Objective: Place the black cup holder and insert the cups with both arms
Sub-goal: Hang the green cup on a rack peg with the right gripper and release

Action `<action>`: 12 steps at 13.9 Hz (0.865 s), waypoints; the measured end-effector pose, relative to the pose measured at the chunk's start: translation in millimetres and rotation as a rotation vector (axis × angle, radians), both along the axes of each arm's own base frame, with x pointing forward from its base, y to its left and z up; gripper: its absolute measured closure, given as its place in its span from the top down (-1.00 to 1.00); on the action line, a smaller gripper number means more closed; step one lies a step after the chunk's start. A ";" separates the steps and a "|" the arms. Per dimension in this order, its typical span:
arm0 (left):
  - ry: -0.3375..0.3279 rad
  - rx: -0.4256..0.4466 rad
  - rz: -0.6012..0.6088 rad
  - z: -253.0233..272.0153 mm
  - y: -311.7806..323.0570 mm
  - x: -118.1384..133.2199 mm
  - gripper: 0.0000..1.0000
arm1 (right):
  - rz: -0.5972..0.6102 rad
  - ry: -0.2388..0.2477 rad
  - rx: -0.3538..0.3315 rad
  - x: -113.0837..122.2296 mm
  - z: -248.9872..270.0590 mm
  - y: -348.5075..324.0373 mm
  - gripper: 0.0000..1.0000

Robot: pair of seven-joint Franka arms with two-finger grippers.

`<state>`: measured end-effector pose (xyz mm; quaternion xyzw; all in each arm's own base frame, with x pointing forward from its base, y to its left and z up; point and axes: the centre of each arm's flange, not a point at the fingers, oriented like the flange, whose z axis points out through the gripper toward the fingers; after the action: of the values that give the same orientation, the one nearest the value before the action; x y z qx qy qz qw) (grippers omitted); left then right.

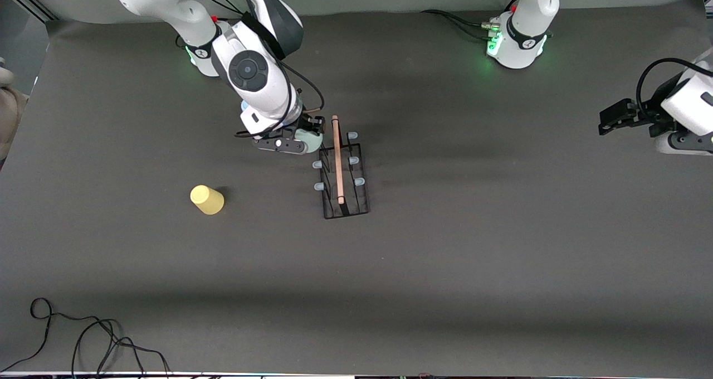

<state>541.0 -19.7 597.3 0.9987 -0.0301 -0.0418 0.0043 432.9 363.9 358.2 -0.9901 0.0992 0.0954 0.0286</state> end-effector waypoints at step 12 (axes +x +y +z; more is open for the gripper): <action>0.009 0.025 -0.072 3.0 -3.3 -4.0 1.00 | 0.024 -0.053 -0.018 59.8 4.0 -69.6 1.00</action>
<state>537.0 -23.0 600.3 0.9967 -0.0655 -0.0467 -0.0095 492.7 294.3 362.2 -0.9936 0.0873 0.0687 0.0210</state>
